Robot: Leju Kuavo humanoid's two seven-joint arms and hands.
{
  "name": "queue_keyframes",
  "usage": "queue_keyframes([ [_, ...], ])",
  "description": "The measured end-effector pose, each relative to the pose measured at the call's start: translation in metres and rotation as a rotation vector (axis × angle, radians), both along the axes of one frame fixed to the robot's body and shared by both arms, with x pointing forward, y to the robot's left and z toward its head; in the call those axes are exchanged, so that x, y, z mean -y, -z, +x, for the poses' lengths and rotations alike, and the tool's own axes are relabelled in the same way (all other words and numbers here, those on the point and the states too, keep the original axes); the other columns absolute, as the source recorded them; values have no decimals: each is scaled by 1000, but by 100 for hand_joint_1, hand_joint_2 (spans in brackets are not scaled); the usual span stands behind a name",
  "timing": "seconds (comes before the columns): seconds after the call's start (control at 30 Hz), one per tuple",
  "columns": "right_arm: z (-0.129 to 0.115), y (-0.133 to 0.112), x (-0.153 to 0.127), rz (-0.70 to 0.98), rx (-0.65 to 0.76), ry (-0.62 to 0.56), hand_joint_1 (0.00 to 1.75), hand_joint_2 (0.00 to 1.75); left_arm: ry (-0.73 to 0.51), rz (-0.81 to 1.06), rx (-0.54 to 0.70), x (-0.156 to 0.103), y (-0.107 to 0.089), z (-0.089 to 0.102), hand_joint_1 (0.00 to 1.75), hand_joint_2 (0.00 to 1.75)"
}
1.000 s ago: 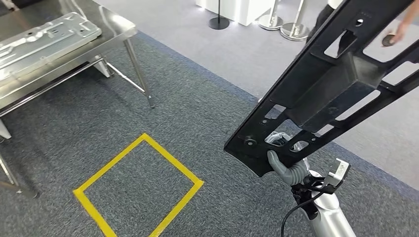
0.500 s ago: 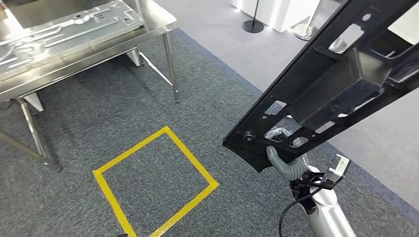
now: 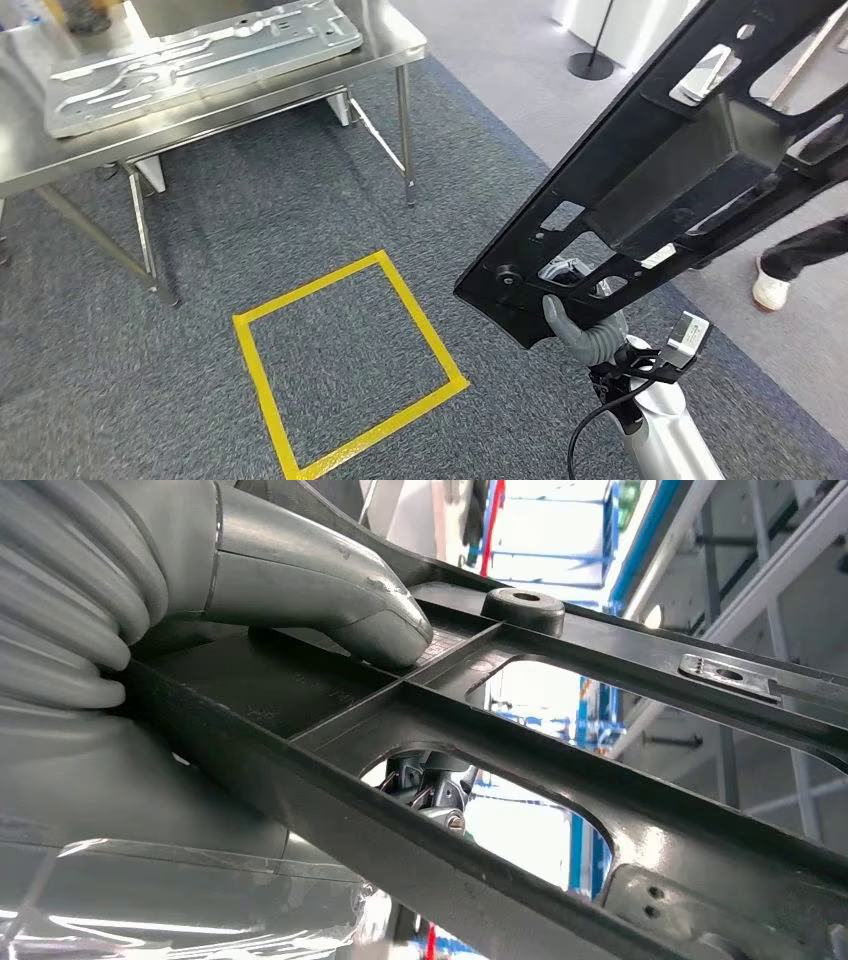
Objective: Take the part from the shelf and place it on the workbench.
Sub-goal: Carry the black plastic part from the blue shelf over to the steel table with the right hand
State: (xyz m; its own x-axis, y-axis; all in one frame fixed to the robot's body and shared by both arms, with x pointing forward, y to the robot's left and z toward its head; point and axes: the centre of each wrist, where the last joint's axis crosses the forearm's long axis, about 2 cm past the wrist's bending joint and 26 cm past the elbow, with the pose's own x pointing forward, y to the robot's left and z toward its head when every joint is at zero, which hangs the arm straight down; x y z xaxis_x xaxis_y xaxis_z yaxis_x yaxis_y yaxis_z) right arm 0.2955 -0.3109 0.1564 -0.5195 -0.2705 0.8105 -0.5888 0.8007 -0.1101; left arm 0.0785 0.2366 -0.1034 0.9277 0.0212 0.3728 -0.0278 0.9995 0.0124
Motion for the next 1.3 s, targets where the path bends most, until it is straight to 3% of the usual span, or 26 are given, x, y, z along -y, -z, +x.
queue_keyframes([
  [1.3, -1, 4, 0, 0, -21, 9, 168, 175, 3, -13, 23, -2, 0, 4, 0, 175],
])
